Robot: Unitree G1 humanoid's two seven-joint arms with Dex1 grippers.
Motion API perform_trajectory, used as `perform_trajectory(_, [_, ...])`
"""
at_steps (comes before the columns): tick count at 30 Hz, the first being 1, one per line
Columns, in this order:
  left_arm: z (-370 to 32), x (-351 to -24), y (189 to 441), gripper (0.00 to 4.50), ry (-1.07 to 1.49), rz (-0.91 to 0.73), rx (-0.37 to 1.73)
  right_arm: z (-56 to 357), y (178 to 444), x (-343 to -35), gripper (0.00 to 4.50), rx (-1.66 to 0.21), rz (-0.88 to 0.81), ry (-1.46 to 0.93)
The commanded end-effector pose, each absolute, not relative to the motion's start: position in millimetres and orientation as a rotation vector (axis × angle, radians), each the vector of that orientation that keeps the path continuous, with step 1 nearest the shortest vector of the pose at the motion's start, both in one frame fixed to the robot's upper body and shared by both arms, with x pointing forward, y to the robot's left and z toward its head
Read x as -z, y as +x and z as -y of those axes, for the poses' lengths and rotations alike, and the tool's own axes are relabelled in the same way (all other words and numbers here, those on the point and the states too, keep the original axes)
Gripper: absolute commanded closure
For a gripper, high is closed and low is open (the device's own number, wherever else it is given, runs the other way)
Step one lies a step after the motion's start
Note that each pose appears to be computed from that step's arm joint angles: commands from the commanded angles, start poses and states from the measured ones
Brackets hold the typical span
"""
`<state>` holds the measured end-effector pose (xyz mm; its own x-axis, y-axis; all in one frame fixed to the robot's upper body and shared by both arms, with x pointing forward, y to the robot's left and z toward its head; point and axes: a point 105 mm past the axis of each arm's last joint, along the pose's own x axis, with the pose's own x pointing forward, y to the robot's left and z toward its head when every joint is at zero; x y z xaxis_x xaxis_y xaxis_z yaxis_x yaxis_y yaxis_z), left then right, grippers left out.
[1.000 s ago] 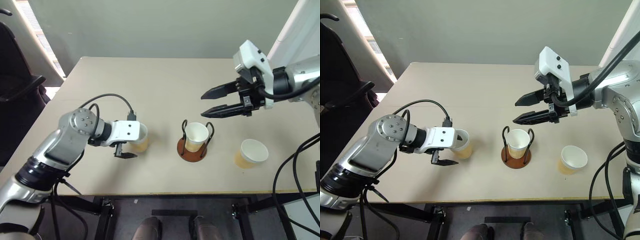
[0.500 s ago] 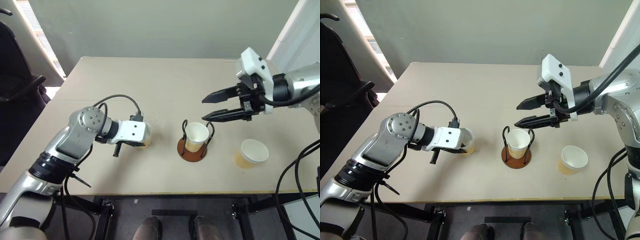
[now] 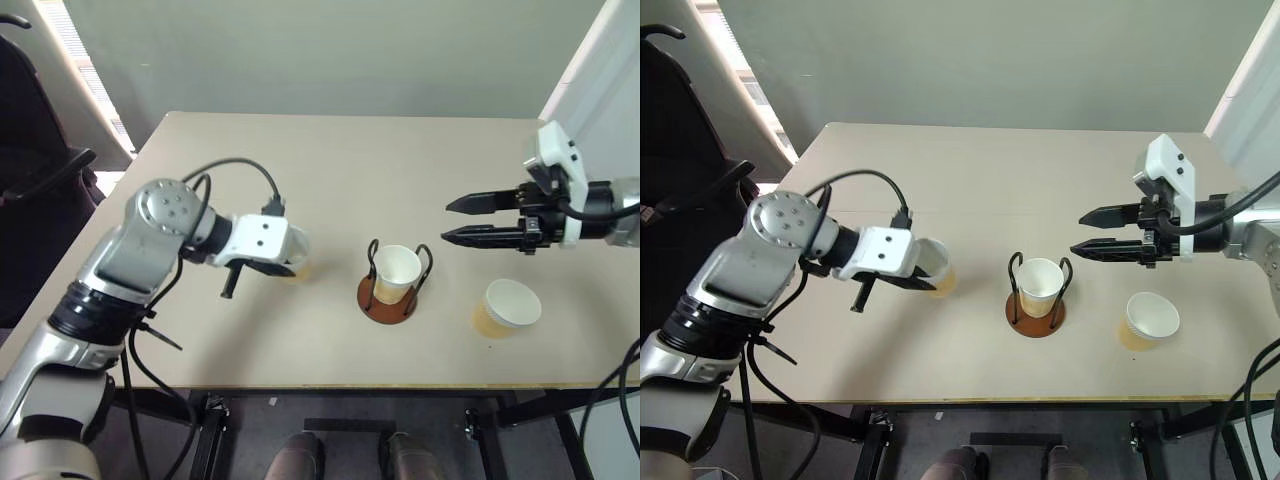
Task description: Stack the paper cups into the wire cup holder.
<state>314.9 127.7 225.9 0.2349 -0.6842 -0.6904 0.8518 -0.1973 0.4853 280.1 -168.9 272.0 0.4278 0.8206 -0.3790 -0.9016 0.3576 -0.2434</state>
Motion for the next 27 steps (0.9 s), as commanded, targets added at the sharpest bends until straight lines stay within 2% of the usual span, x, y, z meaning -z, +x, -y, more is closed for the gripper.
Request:
perform_trajectory(1, [-113.9, -262.4, 303.2, 4.48, 1.045, -0.089, 1.464, 182.4, 264.4, -285.0, 1.89, -1.064, -0.18, -0.469])
perform_trajectory(11, [-73.8, -304.4, 300.0, 4.48, 1.003, 0.069, 1.624, 203.9, 241.2, -282.0, 1.89, -0.969, -0.223, -0.478])
perform_trajectory(27, [-7.4, -298.0, 304.8, 4.48, 1.016, 0.123, 1.845, 192.0, 232.3, -282.1, 1.89, -0.979, -0.193, -0.472])
